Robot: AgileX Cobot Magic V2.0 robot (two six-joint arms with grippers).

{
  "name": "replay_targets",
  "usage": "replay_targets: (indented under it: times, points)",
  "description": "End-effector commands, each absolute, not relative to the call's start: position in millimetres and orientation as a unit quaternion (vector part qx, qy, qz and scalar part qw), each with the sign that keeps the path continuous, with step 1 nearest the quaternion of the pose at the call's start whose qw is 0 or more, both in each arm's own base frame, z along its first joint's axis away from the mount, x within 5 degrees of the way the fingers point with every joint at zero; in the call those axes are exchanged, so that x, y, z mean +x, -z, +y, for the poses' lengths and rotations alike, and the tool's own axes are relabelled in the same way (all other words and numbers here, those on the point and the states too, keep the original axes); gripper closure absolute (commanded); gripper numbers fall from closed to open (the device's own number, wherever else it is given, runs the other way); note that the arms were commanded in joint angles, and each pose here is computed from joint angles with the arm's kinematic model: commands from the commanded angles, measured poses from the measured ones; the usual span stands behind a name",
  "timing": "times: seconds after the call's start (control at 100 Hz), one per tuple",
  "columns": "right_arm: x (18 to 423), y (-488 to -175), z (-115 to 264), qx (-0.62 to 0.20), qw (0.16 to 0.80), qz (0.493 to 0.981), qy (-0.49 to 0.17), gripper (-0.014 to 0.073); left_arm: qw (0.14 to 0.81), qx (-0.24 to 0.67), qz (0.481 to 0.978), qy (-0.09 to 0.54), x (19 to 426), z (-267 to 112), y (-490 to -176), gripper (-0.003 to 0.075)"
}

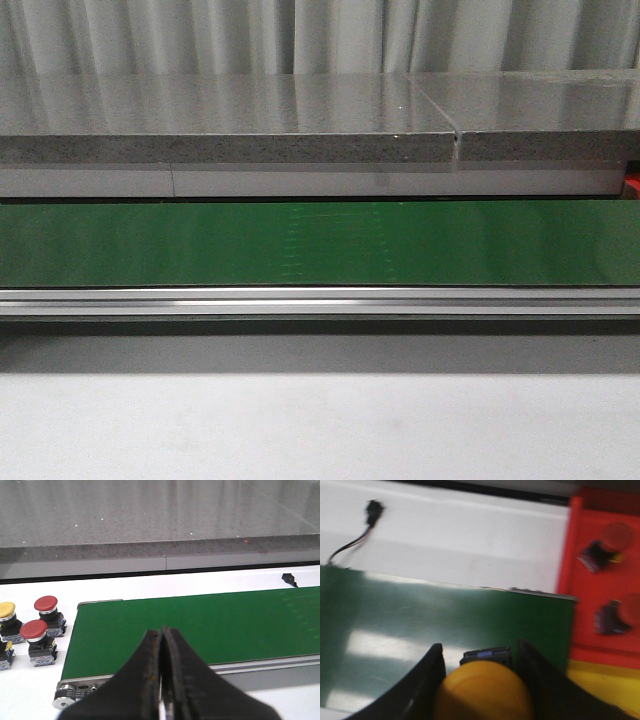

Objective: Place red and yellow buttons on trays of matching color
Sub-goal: 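Carry the yellow button into the yellow tray and release it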

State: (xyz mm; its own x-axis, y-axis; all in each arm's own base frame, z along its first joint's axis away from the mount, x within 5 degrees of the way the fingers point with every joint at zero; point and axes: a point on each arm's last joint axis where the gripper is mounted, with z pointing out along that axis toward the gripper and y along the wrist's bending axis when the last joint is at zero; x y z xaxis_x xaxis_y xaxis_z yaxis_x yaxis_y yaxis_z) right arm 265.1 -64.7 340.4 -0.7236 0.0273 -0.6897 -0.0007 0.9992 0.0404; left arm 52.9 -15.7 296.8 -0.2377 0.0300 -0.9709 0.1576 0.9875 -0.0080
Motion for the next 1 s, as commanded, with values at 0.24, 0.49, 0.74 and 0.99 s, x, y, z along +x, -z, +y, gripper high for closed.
replay_targets:
  times: [0.24, 0.49, 0.74, 0.99]
  points:
    - [234, -361, -180, 0.266, 0.474, 0.835, 0.089, 0.0651, 0.649, 0.048, 0.757, 0.058, 54, -15, -312, 0.0739]
    - [248, -326, -222, 0.316, 0.461, 0.822, 0.110, 0.0651, 0.649, 0.048, 0.757, 0.058, 54, -15, -312, 0.0739]
    - [262, -280, -244, 0.338, 0.410, 0.842, 0.094, 0.0651, 0.649, 0.048, 0.757, 0.058, 54, -15, -312, 0.0739]
    - [272, -243, -255, 0.349, 0.369, 0.858, 0.077, 0.0651, 0.649, 0.048, 0.757, 0.058, 54, -15, -312, 0.0739]
